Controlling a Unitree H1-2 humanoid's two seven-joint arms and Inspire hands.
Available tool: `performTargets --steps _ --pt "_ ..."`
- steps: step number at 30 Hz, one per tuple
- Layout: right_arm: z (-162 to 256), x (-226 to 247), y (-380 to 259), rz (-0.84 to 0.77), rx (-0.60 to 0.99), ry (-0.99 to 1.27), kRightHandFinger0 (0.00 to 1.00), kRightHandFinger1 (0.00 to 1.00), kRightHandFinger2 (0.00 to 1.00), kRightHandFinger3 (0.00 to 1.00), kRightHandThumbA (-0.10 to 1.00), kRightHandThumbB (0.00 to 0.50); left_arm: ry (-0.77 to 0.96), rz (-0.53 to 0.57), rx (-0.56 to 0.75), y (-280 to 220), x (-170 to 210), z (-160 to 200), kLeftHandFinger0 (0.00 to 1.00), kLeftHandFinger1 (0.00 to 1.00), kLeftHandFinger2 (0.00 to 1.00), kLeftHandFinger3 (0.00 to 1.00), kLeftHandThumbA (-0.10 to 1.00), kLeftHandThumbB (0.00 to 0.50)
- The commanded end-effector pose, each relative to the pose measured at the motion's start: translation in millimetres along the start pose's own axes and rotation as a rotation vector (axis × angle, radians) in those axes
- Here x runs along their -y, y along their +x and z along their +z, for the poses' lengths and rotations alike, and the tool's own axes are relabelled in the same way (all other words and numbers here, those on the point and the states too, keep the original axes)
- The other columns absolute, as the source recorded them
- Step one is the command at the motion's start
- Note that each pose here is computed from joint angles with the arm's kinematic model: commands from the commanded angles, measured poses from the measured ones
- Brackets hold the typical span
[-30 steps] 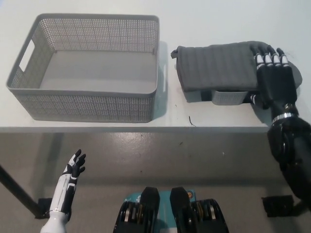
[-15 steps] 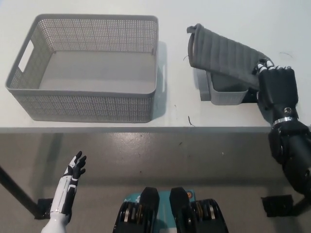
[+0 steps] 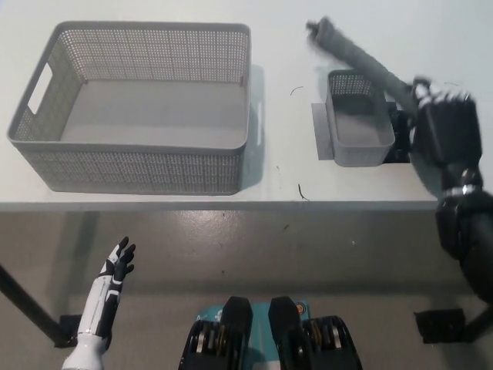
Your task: Usethe right hand to pick up a oven gloves on top of a leveled container and place it into another larger container on the left side
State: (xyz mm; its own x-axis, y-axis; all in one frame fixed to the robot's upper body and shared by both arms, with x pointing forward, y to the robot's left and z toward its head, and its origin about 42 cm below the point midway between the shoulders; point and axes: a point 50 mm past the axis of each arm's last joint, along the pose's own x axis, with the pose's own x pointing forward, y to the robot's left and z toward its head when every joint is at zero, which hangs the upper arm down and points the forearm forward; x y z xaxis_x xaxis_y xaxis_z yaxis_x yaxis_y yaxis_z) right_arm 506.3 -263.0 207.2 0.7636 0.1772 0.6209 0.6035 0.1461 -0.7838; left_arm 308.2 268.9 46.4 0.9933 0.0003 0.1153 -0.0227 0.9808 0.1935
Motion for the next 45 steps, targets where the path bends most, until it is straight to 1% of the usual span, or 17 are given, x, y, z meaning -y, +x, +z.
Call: performTargets --steps 1,5,8,11,14,17,18,19,21,23,30,37,40,41,43,44,45 --pt "2.9 66.6 72.0 -0.299 0.062 0.043 0.00 0.29 0.78 0.69 -0.10 0.226 0.033 0.009 0.072 11.6 -8.8 10.9 1.00 1.00 1.00 1.00 1.00 0.052" --pt "9.1 83.5 83.1 -0.333 0.085 0.047 0.00 0.15 0.60 0.44 -0.10 0.265 0.027 0.011 0.073 11.4 -7.8 11.1 1.00 1.00 1.00 1.00 1.00 0.068" --pt "10.8 88.7 84.7 -0.335 0.091 0.044 0.00 0.12 0.58 0.40 -0.10 0.249 0.028 0.006 0.067 10.8 -7.4 9.6 1.00 1.00 1.00 1.00 1.00 0.067" --pt "13.5 95.6 88.5 -0.352 0.114 0.053 0.00 0.13 0.60 0.42 -0.10 0.251 0.025 0.005 0.068 10.4 -7.0 9.8 1.00 1.00 1.00 1.00 1.00 0.065" --pt "25.3 101.8 93.6 -0.377 0.140 0.071 0.00 0.16 0.66 0.58 -0.10 0.247 0.032 0.009 0.070 11.0 -8.1 10.5 1.00 1.00 1.00 1.00 1.00 0.060" --pt "38.6 106.6 99.5 -0.374 0.161 0.093 0.00 0.19 0.68 0.62 -0.10 0.228 0.034 0.005 0.072 12.2 -8.0 10.9 1.00 1.00 1.00 1.00 1.00 0.061" --pt "43.4 106.4 101.7 -0.362 0.161 0.105 0.00 0.23 0.71 0.63 -0.10 0.218 0.036 0.005 0.071 12.3 -8.2 10.7 1.00 1.00 1.00 1.00 1.00 0.062" --pt "51.2 106.1 105.6 -0.363 0.178 0.114 0.00 0.26 0.73 0.63 -0.10 0.251 0.036 0.006 0.068 12.5 -8.4 10.0 1.00 1.00 1.00 1.00 1.00 0.071" --pt "61.7 102.5 108.2 -0.358 0.202 0.120 0.00 0.31 0.77 0.71 -0.10 0.219 0.036 0.006 0.065 10.0 -7.8 9.0 1.00 1.00 1.00 1.00 1.00 0.069" --pt "80.3 101.6 114.8 -0.347 0.239 0.107 0.00 0.31 0.78 0.73 -0.10 0.253 0.038 0.006 0.064 8.7 -7.7 8.7 1.00 1.00 1.00 1.00 1.00 0.072" --pt "147.5 99.5 135.0 -0.350 0.354 0.143 0.00 0.29 0.77 0.71 -0.10 0.257 0.038 -0.001 0.062 6.5 -6.5 8.3 1.00 1.00 1.00 1.00 1.00 0.083" --pt "208.4 87.3 147.7 -0.271 0.400 0.173 0.00 0.21 0.71 0.45 -0.10 0.255 0.043 -0.021 0.069 5.0 -4.8 9.9 1.00 1.00 1.00 1.00 1.00 0.074" --pt "229.6 83.3 155.1 -0.261 0.419 0.172 0.00 0.13 0.60 0.23 -0.10 0.202 0.030 -0.014 0.063 6.2 -3.3 8.7 1.00 1.00 1.00 1.00 1.00 0.074" --pt "240.7 82.0 159.1 -0.241 0.423 0.200 0.00 0.12 0.59 0.19 -0.10 0.214 0.052 -0.022 0.064 6.9 -3.5 8.6 1.00 1.00 1.00 1.00 1.00 0.078" --pt "249.1 79.9 163.0 -0.206 0.413 0.231 0.00 0.17 0.67 0.19 -0.10 0.212 0.050 -0.023 0.064 6.9 -3.2 8.7 1.00 1.00 1.00 1.00 1.00 0.089" --pt "253.4 77.6 164.9 -0.172 0.391 0.242 0.00 0.22 0.73 0.21 -0.10 0.242 0.056 -0.024 0.065 6.3 -2.2 9.0 1.00 1.00 1.00 1.00 1.00 0.107" --pt "258.3 76.1 167.7 -0.130 0.359 0.260 0.00 0.23 0.74 0.27 -0.10 0.227 0.059 -0.026 0.065 6.3 -2.0 9.9 1.00 1.00 1.00 1.00 1.00 0.100"
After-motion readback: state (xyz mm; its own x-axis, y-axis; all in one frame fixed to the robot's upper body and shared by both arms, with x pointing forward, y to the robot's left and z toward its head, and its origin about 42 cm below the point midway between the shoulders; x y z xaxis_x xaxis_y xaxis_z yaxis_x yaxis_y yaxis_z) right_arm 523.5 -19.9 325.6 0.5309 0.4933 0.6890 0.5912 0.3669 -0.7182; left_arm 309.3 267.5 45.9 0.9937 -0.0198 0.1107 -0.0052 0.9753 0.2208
